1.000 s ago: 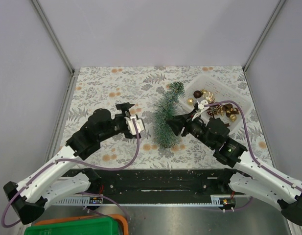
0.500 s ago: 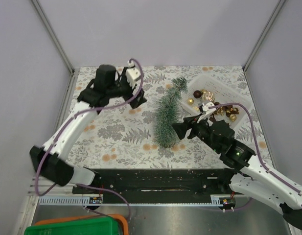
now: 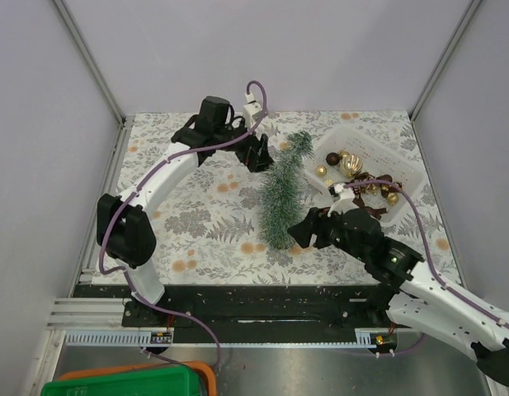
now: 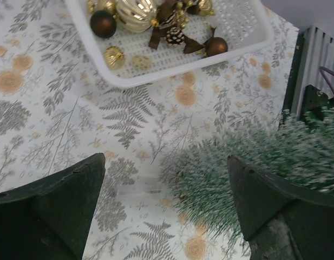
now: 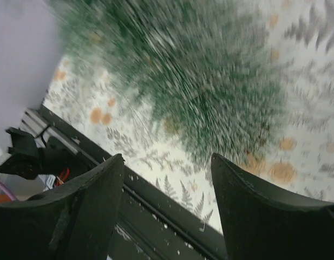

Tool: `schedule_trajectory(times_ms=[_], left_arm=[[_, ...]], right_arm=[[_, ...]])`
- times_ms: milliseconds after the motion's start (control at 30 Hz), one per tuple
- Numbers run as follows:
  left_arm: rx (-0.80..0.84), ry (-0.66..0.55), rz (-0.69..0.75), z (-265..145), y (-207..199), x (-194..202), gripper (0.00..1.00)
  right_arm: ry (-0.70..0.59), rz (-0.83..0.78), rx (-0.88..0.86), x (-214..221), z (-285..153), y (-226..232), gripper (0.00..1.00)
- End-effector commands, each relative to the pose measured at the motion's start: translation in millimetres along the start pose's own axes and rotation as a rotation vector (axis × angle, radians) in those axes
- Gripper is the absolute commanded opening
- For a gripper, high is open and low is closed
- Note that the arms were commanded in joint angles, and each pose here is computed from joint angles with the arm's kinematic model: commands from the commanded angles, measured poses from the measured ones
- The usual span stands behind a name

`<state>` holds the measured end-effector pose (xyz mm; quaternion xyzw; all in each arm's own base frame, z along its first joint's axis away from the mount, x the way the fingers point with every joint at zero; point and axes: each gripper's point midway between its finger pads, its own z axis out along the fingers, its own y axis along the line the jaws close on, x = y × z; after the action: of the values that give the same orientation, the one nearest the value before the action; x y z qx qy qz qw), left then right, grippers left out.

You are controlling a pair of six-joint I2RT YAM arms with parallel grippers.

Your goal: Decorate the small christmas tree

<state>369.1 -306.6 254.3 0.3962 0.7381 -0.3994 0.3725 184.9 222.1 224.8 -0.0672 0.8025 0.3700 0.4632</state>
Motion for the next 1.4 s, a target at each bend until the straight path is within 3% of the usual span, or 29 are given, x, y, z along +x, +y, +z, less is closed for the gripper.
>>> schedule_trajectory(times_ms=[0, 200, 433, 900, 1233, 1367], left_arm=[[0.087, -0.072, 0.051, 21.3, -29.4, -19.9, 0.99], [0.125, -0.056, 0.013, 44.8, -38.2, -10.8, 0.99], [0.108, -0.020, 0.023, 28.9, -43.3, 11.2, 0.99], [0.080, 0.032, -0.056, -18.1, -63.3, 59.5, 0.99], [-0.096, 0.057, -0.071, -47.6, -40.8, 87.3, 0.99], [-0.183, 0.055, -0.053, -63.4, -32.5, 91.3, 0.99]], right_arm=[[0.137, 0.161, 0.065, 40.3, 8.5, -13.8, 0.73], [0.271, 0.242, 0.169, 81.1, 22.3, -33.4, 0.79], [0.239, 0.289, 0.241, 96.9, 57.3, -54.7, 0.80], [0.222, 0.220, 0.270, 53.1, 94.6, -85.8, 0.80], [0.201, 0.235, 0.177, 32.6, 140.5, -66.9, 0.79], [0.196, 0.186, 0.212, 19.4, 136.1, -71.3, 0.80]])
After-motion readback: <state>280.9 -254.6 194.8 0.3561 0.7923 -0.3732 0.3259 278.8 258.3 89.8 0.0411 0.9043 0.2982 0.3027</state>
